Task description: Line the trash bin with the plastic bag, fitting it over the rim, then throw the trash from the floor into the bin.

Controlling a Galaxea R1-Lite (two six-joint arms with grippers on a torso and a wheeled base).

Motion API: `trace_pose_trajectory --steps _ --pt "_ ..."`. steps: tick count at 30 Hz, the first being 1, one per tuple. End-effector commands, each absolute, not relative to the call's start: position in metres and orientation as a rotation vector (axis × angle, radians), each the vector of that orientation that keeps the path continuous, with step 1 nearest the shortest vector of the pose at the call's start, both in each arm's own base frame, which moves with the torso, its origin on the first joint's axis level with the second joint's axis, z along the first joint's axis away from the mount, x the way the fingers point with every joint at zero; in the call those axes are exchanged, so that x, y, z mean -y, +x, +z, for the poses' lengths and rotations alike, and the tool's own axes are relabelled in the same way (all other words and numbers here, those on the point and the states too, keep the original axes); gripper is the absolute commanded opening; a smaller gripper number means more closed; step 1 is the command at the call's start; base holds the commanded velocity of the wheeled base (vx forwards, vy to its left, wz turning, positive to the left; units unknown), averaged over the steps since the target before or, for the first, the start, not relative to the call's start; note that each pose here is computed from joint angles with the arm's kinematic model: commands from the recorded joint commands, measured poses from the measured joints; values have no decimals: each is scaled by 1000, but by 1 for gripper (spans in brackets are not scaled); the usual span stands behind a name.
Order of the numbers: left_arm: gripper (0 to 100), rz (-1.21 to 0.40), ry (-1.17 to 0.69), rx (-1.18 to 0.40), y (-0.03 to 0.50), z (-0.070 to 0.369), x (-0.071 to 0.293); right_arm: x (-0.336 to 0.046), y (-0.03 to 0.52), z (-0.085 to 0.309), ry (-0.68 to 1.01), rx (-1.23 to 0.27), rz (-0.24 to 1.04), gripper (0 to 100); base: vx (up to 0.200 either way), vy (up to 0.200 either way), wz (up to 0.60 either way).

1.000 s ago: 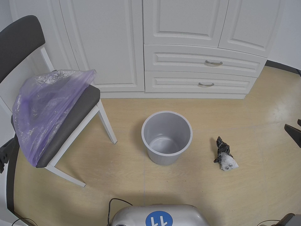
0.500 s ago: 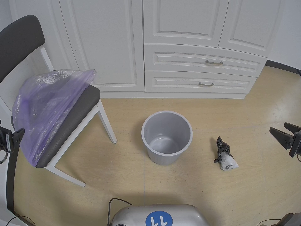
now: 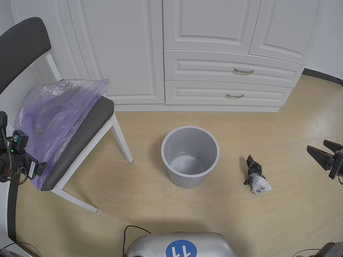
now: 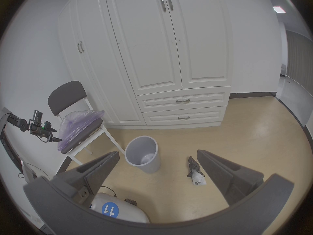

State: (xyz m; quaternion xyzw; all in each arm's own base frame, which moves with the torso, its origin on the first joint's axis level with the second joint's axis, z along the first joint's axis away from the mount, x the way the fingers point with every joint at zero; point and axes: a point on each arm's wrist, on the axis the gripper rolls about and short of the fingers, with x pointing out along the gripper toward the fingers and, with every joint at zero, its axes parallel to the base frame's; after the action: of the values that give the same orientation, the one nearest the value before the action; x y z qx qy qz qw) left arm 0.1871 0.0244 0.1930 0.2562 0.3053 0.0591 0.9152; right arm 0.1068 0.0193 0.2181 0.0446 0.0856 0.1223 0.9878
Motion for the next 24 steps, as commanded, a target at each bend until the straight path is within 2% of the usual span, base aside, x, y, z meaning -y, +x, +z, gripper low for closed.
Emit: trace_pose_trajectory --steps 1,6,11,17,22,24 --pt "100 80 551 -703 209 174 -18 -19 107 218 90 -172 246 100 0 0 0" --pt "100 130 594 -719 227 163 -12 -19 108 218 90 -173 246 100 0 0 0" --pt "100 211 607 -655 249 159 -14 -19 109 217 90 -181 243 100 0 0 0" --pt "100 217 608 -671 259 150 -16 -19 112 216 89 -190 239 100 0 0 0" --pt "100 236 608 -652 263 151 -16 -19 113 215 90 -197 231 100 0 0 0" --pt "100 298 613 -603 267 162 -17 -17 116 215 92 -199 213 100 0 0 0"
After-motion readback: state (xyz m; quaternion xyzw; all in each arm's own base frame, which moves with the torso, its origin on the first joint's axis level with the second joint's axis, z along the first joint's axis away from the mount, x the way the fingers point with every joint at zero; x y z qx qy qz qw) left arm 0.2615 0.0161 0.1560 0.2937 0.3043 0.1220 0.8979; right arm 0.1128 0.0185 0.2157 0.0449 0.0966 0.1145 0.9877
